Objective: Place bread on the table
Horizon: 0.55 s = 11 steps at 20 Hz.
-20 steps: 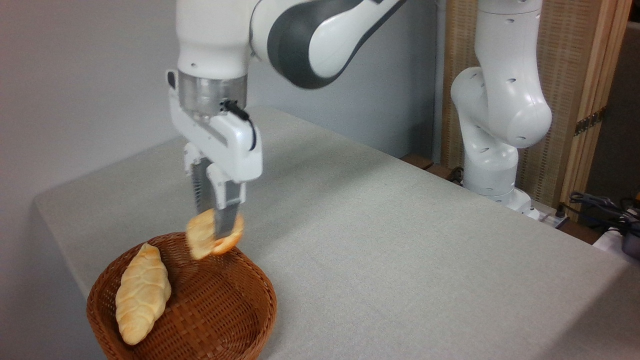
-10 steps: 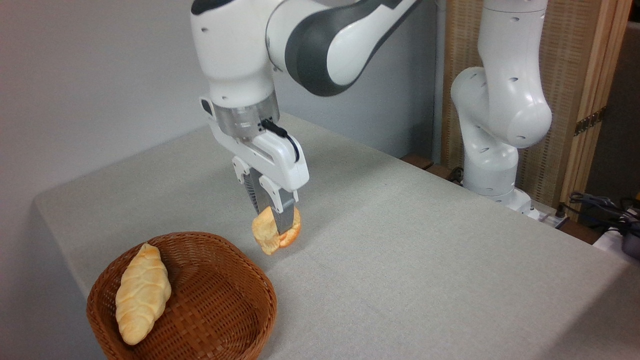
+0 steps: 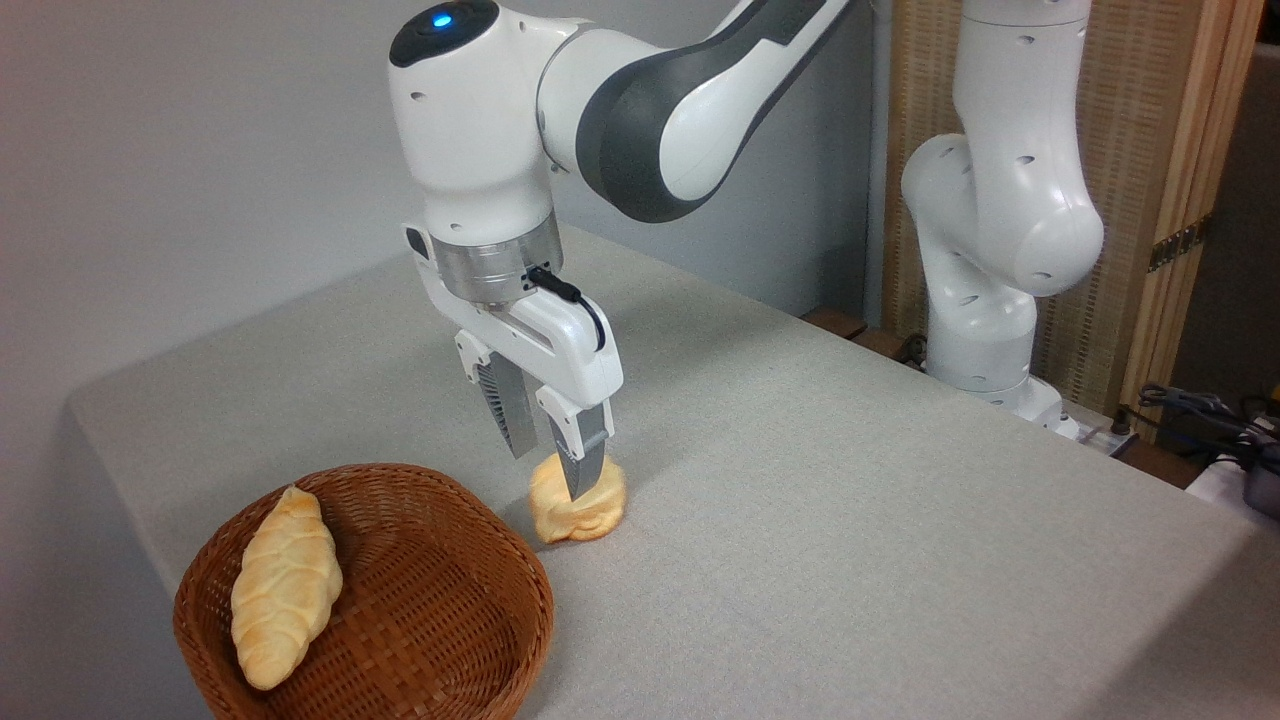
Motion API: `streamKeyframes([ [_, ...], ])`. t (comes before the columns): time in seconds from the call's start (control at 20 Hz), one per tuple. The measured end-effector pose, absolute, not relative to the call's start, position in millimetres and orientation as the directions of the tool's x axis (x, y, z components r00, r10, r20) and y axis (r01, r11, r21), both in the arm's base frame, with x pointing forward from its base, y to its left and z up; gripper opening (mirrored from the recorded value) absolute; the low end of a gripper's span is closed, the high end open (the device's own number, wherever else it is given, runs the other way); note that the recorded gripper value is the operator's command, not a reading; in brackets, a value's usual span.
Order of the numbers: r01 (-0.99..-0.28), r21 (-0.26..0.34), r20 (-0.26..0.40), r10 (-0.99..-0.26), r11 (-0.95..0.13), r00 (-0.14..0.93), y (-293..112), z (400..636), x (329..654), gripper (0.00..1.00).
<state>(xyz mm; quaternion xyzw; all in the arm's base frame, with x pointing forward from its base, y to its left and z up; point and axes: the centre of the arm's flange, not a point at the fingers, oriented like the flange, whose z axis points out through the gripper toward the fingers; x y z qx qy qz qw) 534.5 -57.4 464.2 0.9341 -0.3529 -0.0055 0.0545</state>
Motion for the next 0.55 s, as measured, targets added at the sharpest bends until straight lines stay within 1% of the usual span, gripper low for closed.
streamKeyframes([
  [0.1,-0.665,0.089,0.053,-0.663,-0.742,0.747,-60,474,538,1.00],
  [0.15,-0.669,0.074,0.074,-0.665,-0.740,0.743,-62,486,541,1.00],
  [0.3,-0.675,0.026,0.149,-0.665,-0.738,0.732,-63,538,550,1.00],
  [0.4,-0.682,0.027,0.156,-0.671,-0.731,0.725,-64,566,547,1.00],
  [0.45,-0.685,0.032,0.152,-0.674,-0.728,0.723,-64,575,545,1.00],
  [0.55,-0.688,0.038,0.142,-0.677,-0.725,0.722,-64,584,542,1.00],
])
